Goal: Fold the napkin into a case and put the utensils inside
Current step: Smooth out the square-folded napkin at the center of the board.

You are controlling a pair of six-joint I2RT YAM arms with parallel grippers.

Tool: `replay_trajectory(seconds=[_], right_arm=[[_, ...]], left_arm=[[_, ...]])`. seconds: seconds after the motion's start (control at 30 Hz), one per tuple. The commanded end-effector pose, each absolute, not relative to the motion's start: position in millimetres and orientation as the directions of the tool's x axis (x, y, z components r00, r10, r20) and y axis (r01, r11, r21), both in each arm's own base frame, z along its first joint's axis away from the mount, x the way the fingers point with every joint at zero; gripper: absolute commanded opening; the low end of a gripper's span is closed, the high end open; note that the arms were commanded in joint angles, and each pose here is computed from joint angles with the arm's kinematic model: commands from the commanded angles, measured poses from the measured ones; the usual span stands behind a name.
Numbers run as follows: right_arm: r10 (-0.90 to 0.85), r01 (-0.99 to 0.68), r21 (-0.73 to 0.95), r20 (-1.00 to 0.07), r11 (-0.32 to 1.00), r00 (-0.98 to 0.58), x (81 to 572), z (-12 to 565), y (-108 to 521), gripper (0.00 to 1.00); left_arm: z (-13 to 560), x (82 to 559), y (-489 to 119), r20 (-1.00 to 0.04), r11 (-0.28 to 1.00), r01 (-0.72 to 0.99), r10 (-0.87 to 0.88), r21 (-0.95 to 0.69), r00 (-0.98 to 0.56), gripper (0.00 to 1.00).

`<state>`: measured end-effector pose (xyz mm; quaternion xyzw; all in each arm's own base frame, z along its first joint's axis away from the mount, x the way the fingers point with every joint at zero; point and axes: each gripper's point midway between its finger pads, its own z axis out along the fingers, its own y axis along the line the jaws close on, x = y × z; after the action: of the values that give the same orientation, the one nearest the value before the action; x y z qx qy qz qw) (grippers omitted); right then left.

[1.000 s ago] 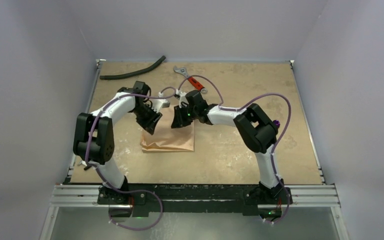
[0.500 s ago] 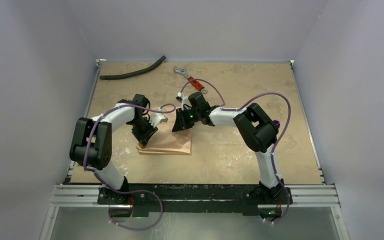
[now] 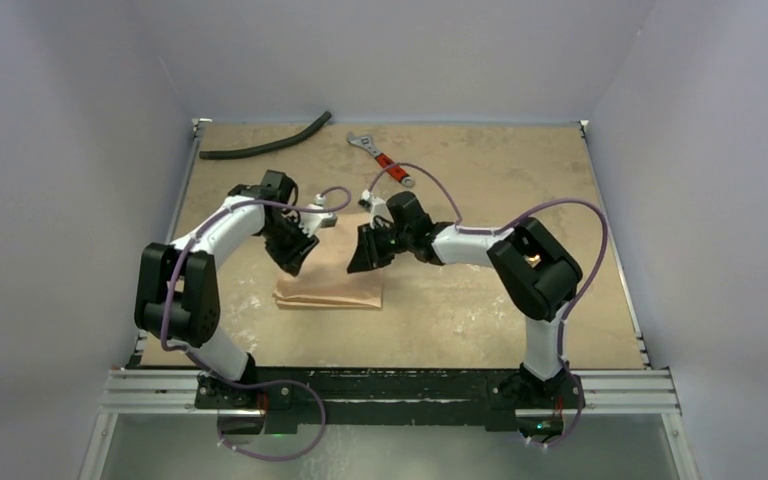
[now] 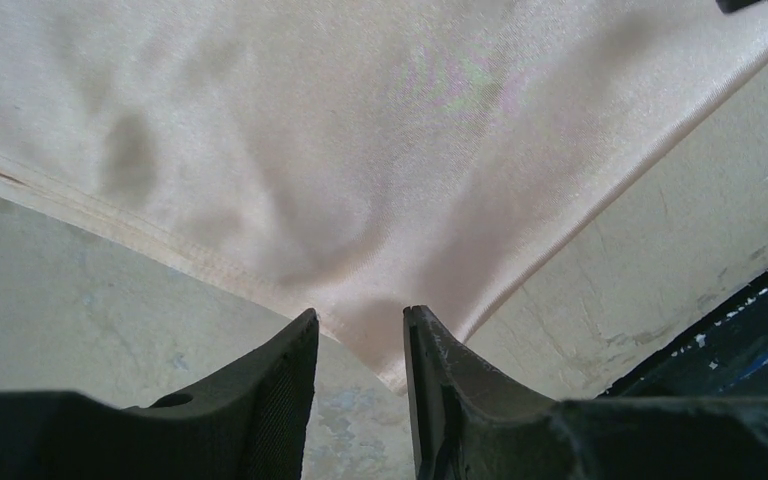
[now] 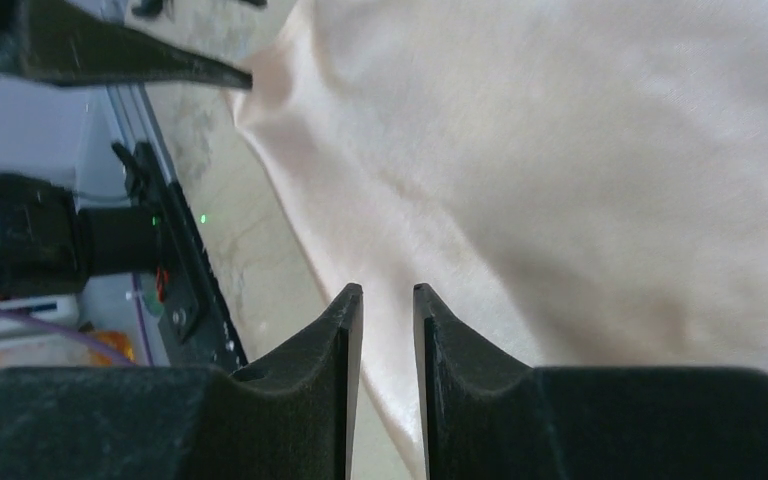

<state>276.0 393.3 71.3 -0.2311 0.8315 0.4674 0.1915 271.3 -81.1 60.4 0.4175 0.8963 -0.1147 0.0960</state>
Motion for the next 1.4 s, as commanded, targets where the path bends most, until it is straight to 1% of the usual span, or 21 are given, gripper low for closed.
replay_trajectory(seconds=[0.0,0.1,0.17,0.23,0.3,0.37,0.47,0.57,0.73,0.87,1.03,1.1,1.3,1.37], right_arm=[[-0.321,-0.559,0.728,-0.46,0.397,-0.828,224,55,399,0.28],[-0.342,-0.507,0.754,-0.387,0.417,-0.856,206,35,389,0.27],[-0.343,-0.486,0.758,-0.36,0.435,-0.868,203,26,384,0.27],[-0.35,-0.471,0.766,-0.337,0.437,-0.874,201,23,384,0.27],[-0.353,-0.475,0.773,-0.342,0.422,-0.871,206,32,387,0.26],[-0.331,-0.493,0.772,-0.379,0.401,-0.864,225,53,390,0.27],[-0.274,-0.519,0.769,-0.443,0.374,-0.854,266,87,395,0.27],[-0.226,-0.51,0.768,-0.457,0.388,-0.86,308,94,398,0.26],[-0.142,-0.416,0.79,-0.396,0.45,-0.907,363,55,387,0.23],[-0.061,-0.351,0.783,-0.374,0.514,-0.925,388,29,369,0.2],[0.024,-0.281,0.778,-0.355,0.561,-0.935,392,13,346,0.18],[0.05,-0.262,0.772,-0.355,0.579,-0.934,389,11,337,0.16],[0.134,-0.203,0.762,-0.354,0.615,-0.925,364,11,313,0.15],[0.157,-0.209,0.768,-0.373,0.606,-0.914,358,19,309,0.17]], left_arm=[[47,248,-84,-0.26,0.623,0.761,0.716,-0.181,-0.648,0.36],[22,240,-70,-0.204,0.633,0.76,0.733,-0.146,-0.649,0.33],[11,238,-62,-0.176,0.634,0.764,0.744,-0.119,-0.644,0.32],[3,237,-55,-0.153,0.63,0.771,0.756,-0.09,-0.636,0.32],[-2,237,-49,-0.138,0.629,0.775,0.764,-0.058,-0.63,0.31],[-3,239,-45,-0.137,0.627,0.778,0.769,-0.031,-0.625,0.31],[0,243,-47,-0.157,0.627,0.779,0.768,-0.015,-0.621,0.31],[4,247,-50,-0.17,0.624,0.781,0.77,-0.003,-0.616,0.31],[6,251,-50,-0.179,0.62,0.784,0.775,0.029,-0.607,0.31],[8,258,-48,-0.185,0.625,0.778,0.773,0.062,-0.606,0.31],[12,273,-42,-0.186,0.633,0.763,0.771,0.127,-0.609,0.3],[15,285,-44,-0.211,0.644,0.749,0.762,0.155,-0.612,0.29],[26,312,-51,-0.261,0.67,0.72,0.739,0.18,-0.622,0.29],[32,319,-53,-0.277,0.677,0.712,0.732,0.187,-0.623,0.31]])
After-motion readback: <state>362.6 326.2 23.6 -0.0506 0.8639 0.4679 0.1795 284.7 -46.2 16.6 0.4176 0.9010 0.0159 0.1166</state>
